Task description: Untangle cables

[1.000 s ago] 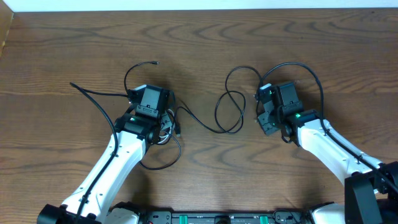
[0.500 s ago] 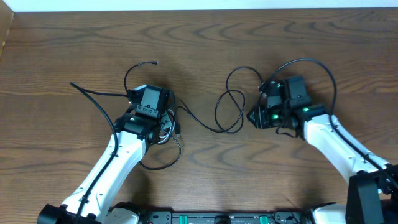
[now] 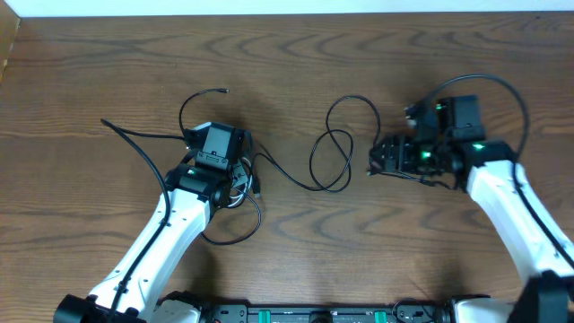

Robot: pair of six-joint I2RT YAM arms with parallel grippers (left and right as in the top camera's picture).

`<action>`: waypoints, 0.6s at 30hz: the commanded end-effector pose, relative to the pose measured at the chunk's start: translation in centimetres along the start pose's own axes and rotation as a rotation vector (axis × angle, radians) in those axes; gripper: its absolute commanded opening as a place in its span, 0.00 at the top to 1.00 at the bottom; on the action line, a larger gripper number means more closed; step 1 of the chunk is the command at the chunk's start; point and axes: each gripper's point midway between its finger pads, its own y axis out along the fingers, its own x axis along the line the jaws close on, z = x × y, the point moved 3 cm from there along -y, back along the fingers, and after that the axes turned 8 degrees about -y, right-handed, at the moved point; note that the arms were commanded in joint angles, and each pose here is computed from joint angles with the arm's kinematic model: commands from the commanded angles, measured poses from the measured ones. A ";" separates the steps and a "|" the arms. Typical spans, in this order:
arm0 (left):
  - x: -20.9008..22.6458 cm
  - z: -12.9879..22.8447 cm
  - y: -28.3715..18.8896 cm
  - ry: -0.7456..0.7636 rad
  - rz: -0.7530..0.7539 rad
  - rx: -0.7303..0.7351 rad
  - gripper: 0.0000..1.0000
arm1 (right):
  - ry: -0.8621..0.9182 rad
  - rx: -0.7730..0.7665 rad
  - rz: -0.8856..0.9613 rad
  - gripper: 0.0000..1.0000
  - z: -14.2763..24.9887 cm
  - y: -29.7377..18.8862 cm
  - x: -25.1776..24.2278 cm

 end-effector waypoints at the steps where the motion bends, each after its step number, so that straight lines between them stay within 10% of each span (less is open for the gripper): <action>1: 0.8 0.1 0.4 -0.003 -0.036 -0.011 0.92 | 0.142 -0.061 0.072 0.15 -0.6 -2.8 -1.3; 18: 0.8 0.1 0.4 -0.003 -0.036 -0.011 0.92 | 0.812 -0.037 0.209 0.14 4.0 -3.8 -5.3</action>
